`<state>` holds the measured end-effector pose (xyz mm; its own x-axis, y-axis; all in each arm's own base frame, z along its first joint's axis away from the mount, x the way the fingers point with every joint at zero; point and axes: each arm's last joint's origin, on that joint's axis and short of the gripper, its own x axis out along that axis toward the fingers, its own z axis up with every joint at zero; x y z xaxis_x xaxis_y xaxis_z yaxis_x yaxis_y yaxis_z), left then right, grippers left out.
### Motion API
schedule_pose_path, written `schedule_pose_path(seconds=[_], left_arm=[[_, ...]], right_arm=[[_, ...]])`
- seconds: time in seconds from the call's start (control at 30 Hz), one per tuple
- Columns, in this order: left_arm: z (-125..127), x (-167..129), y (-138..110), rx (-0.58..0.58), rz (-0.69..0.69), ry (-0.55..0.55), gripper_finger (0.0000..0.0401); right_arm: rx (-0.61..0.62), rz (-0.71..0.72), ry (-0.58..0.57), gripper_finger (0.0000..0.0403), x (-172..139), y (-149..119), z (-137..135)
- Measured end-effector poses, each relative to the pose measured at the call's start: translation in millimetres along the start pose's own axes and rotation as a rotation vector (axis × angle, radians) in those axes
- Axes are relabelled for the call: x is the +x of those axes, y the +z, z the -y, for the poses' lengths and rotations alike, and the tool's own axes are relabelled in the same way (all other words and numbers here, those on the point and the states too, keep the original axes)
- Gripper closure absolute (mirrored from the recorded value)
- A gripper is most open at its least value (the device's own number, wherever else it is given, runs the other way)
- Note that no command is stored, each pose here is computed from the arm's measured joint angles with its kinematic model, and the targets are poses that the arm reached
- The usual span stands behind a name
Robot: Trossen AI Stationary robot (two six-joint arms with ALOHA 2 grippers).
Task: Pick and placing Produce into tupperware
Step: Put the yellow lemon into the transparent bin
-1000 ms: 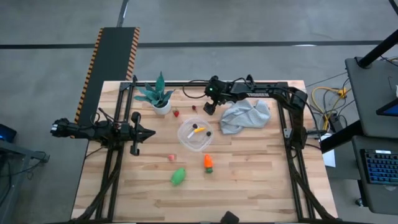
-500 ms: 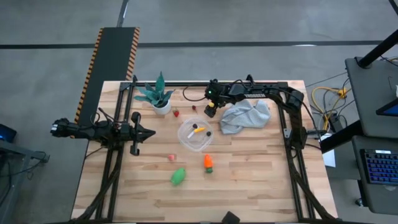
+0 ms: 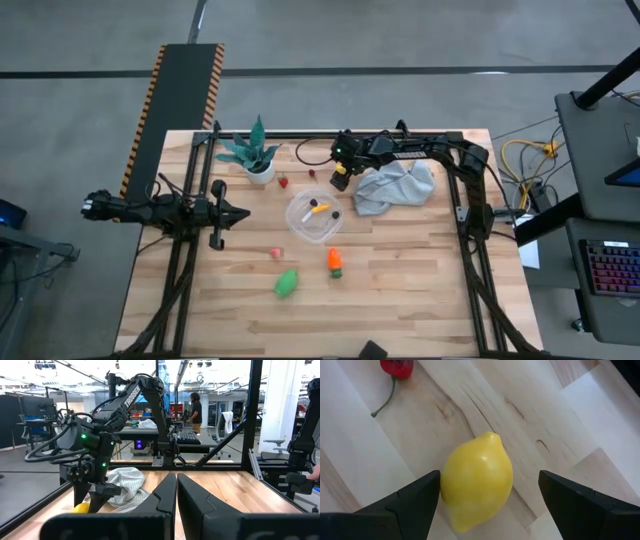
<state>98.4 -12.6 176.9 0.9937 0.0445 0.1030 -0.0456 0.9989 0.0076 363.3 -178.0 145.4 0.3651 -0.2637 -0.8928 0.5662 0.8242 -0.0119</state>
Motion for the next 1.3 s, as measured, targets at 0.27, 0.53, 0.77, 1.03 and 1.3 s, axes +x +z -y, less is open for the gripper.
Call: schedule_pose_path(seconds=[0.27, 0.53, 0.77, 1.03, 1.3], left_arm=[[0.0, 0.0, 0.0, 0.000, 0.000, 0.000, 0.0401], [0.0, 0.0, 0.2, 0.000, 0.001, 0.000, 0.0401], [0.0, 0.0, 0.1, 0.000, 0.000, 0.000, 0.0401], [0.0, 0.0, 0.1, 0.000, 0.001, 0.000, 0.0401], [0.0, 0.0, 0.0, 0.000, 0.000, 0.000, 0.0401]], right_arm=[[-0.002, 0.018, 0.003, 0.0074, 0.5, 0.9, -0.2], [-0.016, 0.033, 0.005, 0.0074, 3.2, -1.1, -0.2], [-0.016, 0.032, 0.008, 0.0074, 3.4, -1.5, -0.2], [-0.017, 0.031, 0.008, 0.0105, 3.6, -2.0, -0.2], [-0.035, 0.029, 0.007, 0.0192, 3.8, -2.4, -0.1]])
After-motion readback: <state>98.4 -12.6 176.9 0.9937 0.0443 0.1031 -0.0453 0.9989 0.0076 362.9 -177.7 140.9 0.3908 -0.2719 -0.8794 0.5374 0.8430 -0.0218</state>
